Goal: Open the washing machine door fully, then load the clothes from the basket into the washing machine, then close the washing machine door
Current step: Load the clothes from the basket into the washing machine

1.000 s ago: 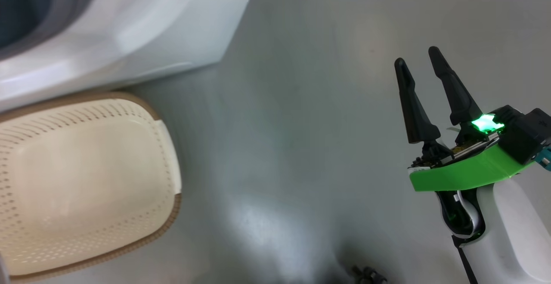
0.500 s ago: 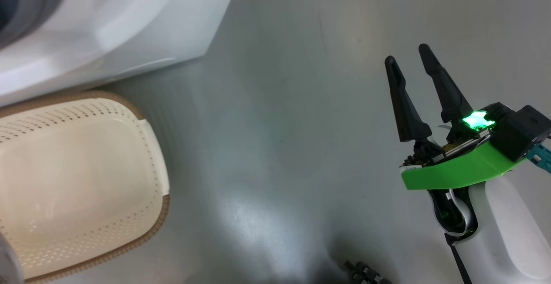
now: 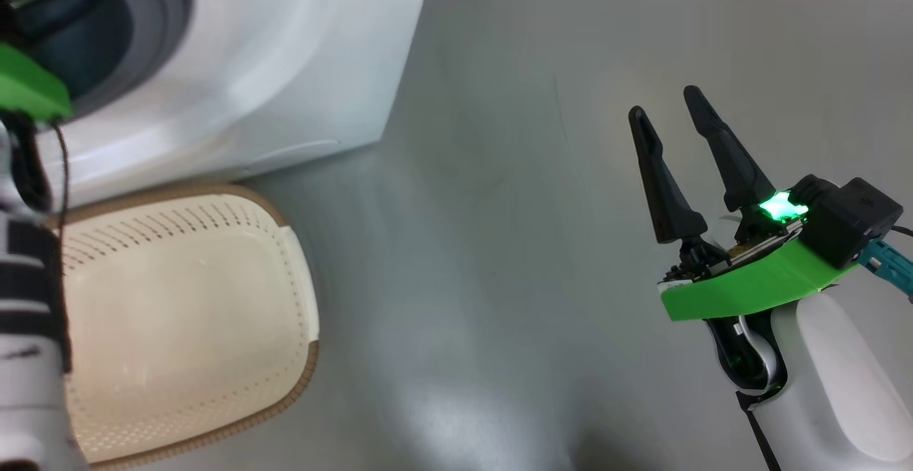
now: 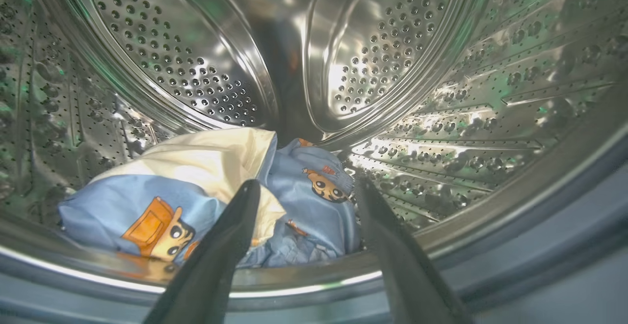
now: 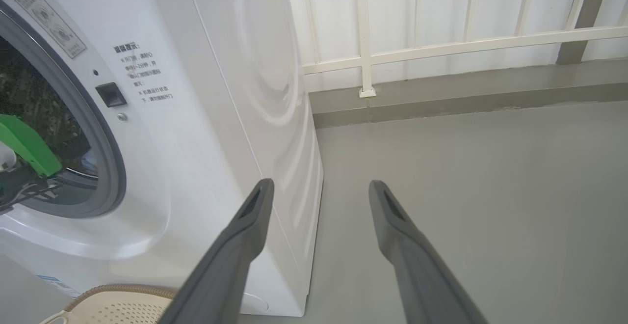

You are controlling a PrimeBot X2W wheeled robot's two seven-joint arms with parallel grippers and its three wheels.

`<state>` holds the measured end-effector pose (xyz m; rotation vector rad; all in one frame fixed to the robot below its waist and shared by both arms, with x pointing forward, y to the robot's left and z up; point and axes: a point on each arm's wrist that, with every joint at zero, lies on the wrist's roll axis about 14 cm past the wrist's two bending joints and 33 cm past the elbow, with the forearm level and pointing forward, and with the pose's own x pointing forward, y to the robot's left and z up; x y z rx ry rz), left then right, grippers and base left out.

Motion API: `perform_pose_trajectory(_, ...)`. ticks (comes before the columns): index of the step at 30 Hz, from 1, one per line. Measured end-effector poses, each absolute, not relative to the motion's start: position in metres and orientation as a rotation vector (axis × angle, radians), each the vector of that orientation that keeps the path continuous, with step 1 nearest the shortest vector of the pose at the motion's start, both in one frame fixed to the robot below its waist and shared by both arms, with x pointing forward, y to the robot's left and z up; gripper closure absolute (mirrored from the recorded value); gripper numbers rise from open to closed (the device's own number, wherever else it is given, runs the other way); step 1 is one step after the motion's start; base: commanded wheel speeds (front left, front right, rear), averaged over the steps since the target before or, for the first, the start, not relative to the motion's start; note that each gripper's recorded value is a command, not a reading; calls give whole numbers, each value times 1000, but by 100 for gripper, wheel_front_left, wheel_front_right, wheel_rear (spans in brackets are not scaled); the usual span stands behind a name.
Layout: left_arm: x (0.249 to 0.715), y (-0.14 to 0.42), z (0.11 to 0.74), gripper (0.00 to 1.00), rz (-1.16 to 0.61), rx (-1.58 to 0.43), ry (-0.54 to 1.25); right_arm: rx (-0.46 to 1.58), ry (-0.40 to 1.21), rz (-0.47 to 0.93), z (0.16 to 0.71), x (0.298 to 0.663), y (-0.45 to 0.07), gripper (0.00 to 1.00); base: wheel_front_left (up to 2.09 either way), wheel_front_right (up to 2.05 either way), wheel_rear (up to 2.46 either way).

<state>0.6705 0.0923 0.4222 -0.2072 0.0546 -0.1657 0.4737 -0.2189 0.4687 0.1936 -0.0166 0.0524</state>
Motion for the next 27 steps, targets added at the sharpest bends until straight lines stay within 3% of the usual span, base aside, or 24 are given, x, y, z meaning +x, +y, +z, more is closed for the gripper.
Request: perform_pose_trajectory(27,520,136,481,0,-157,-146,-19,217,-140,122,531,442,-200,0,0,0,0)
